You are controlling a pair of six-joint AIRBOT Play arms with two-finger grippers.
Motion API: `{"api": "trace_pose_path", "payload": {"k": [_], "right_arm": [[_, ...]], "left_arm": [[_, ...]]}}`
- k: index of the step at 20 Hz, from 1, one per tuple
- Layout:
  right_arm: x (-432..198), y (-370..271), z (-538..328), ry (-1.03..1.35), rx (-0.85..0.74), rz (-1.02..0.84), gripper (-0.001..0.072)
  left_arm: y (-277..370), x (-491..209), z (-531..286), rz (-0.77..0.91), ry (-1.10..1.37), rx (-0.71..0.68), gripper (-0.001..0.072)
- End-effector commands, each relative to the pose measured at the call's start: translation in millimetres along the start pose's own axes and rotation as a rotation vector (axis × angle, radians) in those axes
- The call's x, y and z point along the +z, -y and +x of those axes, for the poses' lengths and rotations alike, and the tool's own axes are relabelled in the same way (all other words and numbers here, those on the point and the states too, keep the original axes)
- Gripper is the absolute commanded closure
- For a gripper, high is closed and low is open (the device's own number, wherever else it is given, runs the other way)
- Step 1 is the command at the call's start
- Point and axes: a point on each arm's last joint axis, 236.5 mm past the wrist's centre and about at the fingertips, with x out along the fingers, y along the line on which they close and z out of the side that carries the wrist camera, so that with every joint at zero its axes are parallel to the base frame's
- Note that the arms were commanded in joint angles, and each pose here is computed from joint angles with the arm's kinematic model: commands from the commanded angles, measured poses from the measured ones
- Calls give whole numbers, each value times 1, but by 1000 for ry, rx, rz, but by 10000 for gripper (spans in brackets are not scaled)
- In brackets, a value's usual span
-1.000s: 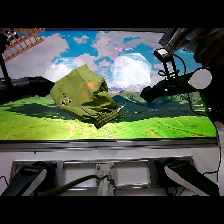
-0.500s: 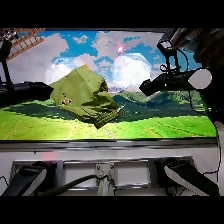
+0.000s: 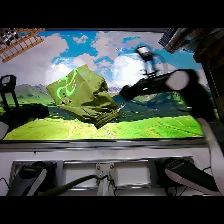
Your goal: Fold the clothes and pants, and hang the long-sleeved shirts on hangers.
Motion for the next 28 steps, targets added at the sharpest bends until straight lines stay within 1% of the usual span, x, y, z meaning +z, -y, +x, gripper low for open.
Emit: {"api": "trace_pose_path", "payload": {"k": [1,4,7,10,13,14,15,16,17,22,23,24,26,28], "right_arm": [[-14,-59,70,-86,75,-119,1],[-43,-89,119,-206,84,-220,1],[-69,-87,145,-295,20,-300,1],[-80,-86,161,-323,4,-295,2],[-78,-79,178,-304,-21,-255,8],[-80,-76,183,-310,-33,-240,44],[-83,-71,187,-319,-48,-227,245],[-85,-67,189,-327,-61,-217,519],[-88,-66,187,-340,-64,-215,670],[-120,-32,127,-521,-190,-357,674],[-130,-21,110,-552,-229,-378,674],[-141,-8,91,-582,-277,-401,674],[-161,15,63,-603,-353,-436,673],[-174,24,54,-579,-377,-439,673]], "left_arm": [[-50,-3,0,-85,48,175,475],[-75,1,-8,-126,77,244,475],[-98,1,-13,-161,84,305,476],[-108,0,-15,-190,86,330,476],[-107,3,-14,-191,94,324,476],[-107,4,-12,-191,97,319,476],[-107,4,-11,-191,95,319,476],[-107,3,-9,-190,88,320,476],[-107,3,-6,-189,80,321,476],[-103,6,21,-192,38,292,474],[-96,4,33,-180,11,263,437],[-88,2,45,-165,-18,222,351],[-67,-10,71,-172,-104,128,339],[-41,-31,97,-208,-227,20,339]]}}
